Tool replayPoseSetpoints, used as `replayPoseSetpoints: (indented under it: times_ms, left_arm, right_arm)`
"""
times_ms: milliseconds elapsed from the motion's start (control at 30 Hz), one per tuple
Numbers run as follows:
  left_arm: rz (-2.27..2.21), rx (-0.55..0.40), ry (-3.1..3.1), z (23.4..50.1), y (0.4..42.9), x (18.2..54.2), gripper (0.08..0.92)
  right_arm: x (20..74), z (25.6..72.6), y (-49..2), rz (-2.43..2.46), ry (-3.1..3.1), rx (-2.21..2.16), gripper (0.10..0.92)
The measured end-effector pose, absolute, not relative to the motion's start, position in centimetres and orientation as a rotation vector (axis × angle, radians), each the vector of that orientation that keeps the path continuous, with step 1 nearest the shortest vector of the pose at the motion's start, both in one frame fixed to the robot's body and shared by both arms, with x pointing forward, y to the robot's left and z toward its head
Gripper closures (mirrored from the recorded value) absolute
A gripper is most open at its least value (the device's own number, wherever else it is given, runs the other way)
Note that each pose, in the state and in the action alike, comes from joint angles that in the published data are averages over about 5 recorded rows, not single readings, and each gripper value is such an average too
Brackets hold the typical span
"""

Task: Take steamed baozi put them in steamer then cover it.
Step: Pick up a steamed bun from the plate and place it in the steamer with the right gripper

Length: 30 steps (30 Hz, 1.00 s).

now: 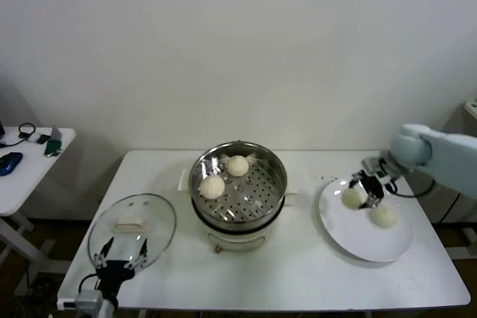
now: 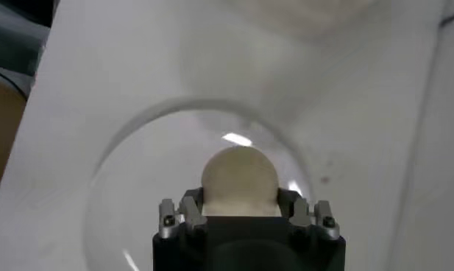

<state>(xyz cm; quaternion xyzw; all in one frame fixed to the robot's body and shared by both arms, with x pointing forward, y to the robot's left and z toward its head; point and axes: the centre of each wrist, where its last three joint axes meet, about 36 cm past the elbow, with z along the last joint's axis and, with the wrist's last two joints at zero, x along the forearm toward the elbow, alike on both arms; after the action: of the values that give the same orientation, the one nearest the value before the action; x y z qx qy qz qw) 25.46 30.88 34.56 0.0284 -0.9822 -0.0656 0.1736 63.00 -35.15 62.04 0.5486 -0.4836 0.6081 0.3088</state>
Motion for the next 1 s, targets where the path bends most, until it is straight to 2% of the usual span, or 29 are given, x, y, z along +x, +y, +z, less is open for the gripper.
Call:
replayPoseSetpoints:
  times_ms: [200, 400, 533, 700, 1000]
  left_arm:
    - [-0.195, 0.088, -2.788, 34.8, 31.1, 25.2, 0.177]
    - [-0.191, 0.095, -2.795, 35.0, 31.0, 25.2, 0.177]
    - [-0.192, 0.102, -2.799, 35.2, 31.1, 25.3, 0.177]
    - [-0.196, 0.115, -2.800, 35.3, 31.4, 25.2, 0.177]
    - [-0.195, 0.129, -2.798, 35.2, 31.7, 24.9, 0.177]
  right_arm:
    - [63.1, 70.8, -26.9, 1.882, -1.184, 1.619, 0.369]
    - [61.2, 73.8, -18.6, 2.089, -0.963, 1.791, 0.369]
    - [60.0, 73.1, -13.8, 2.188, -0.795, 1.886, 0.369]
    - [58.9, 70.1, -9.0, 2.262, -0.600, 1.980, 0.371]
    - [58.1, 63.6, -4.9, 2.315, -0.409, 2.084, 0.370]
